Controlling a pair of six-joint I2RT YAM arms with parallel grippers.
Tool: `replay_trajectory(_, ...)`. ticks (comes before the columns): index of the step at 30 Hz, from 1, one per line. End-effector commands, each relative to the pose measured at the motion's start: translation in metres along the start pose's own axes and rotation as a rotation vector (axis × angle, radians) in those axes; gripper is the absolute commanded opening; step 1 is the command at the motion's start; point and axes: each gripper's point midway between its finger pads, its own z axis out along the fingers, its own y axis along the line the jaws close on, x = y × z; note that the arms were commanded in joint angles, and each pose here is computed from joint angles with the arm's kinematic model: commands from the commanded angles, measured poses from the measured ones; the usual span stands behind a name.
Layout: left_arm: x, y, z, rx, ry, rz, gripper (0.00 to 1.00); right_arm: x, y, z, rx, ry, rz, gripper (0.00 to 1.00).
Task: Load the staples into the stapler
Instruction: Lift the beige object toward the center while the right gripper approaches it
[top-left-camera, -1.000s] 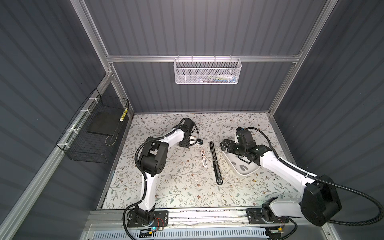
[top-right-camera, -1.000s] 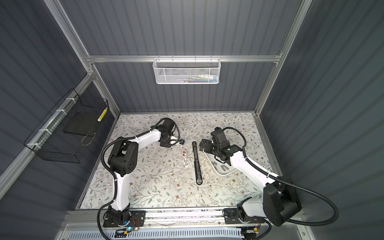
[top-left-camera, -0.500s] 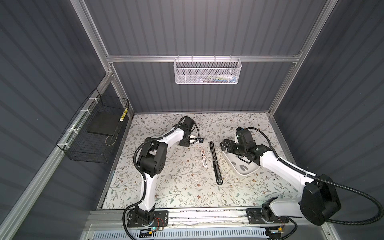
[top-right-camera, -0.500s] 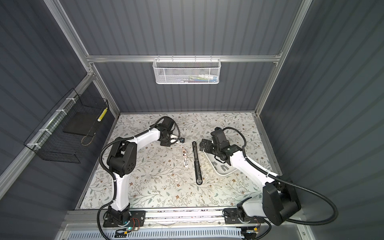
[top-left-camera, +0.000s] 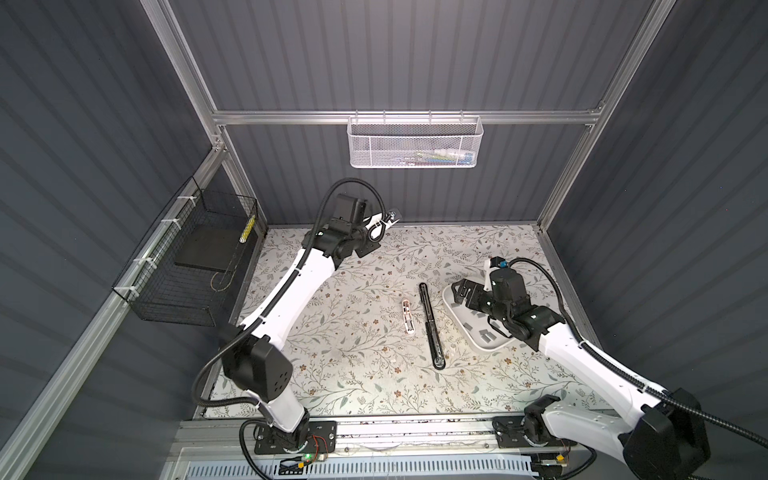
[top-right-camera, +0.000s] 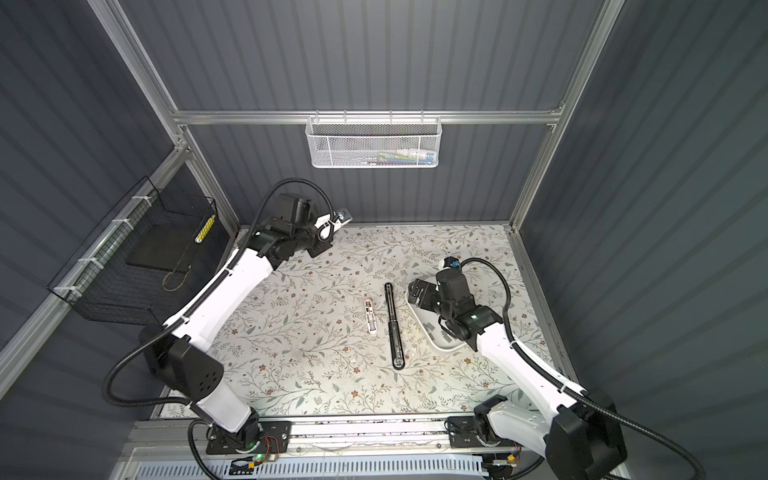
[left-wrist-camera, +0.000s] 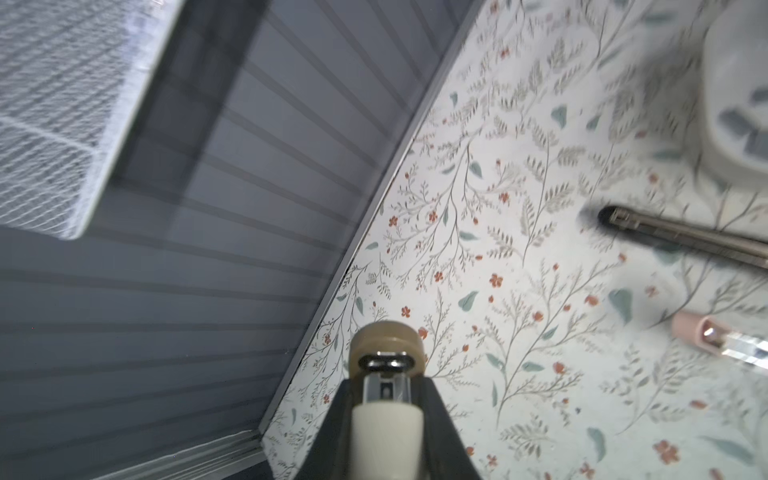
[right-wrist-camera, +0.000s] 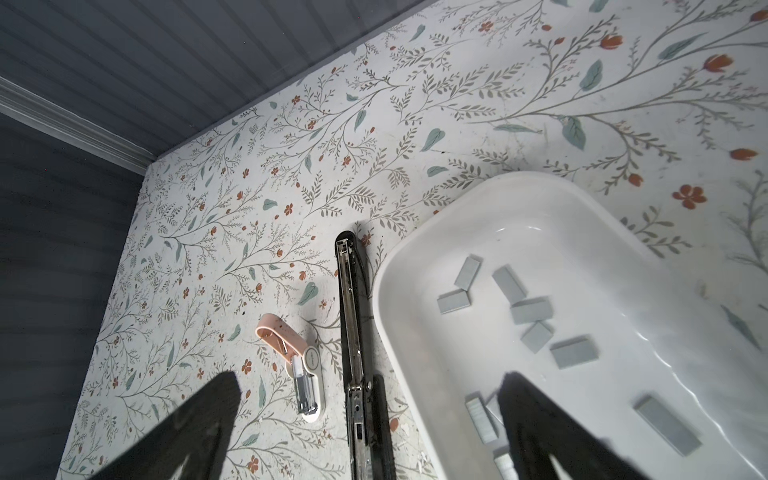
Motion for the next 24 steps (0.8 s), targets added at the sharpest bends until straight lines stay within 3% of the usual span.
replay_trajectory(1, -0.026, -0.053, -0.029, 0.261, -0.228, -0.303, 0.0, -0.013, -0.002, -0.006, 0.006, -0.071, -0.012, 0.99)
replay_trajectory(3, -0.036, -0.085, -0.042, 0.404, -0.402, -0.414, 0.0, -0.012, 0.004, -0.007, -0.033, -0.069, -0.021, 0.99)
replay_trajectory(6, -0.028, -0.11, -0.051, 0.466, -0.574, -0.532, 0.0, -0.011, 0.013, -0.008, -0.088, -0.068, -0.024, 0.99)
replay_trajectory(8, -0.014, -0.124, -0.049, 0.491, -0.565, -0.545, 0.0, -0.01, 0.017, -0.009, -0.118, -0.071, -0.021, 0.96)
replay_trajectory(13, 0.024, -0.156, -0.042, 0.508, -0.478, -0.484, 0.0, -0.004, 0.045, -0.013, -0.28, -0.05, -0.037, 0.7)
replay_trajectory(17, 0.051, -0.183, -0.03, 0.516, -0.485, -0.391, 0.0, 0.004, 0.072, -0.017, -0.376, -0.024, -0.098, 0.5)
replay_trajectory(19, 0.05, -0.187, -0.024, 0.542, -0.504, -0.411, 0.0, 0.01, 0.086, -0.02, -0.413, -0.016, -0.141, 0.42)
replay_trajectory(24, 0.042, -0.205, -0.023, 0.617, -0.456, -0.336, 0.0, 0.034, 0.13, -0.031, -0.483, 0.004, -0.33, 0.37)
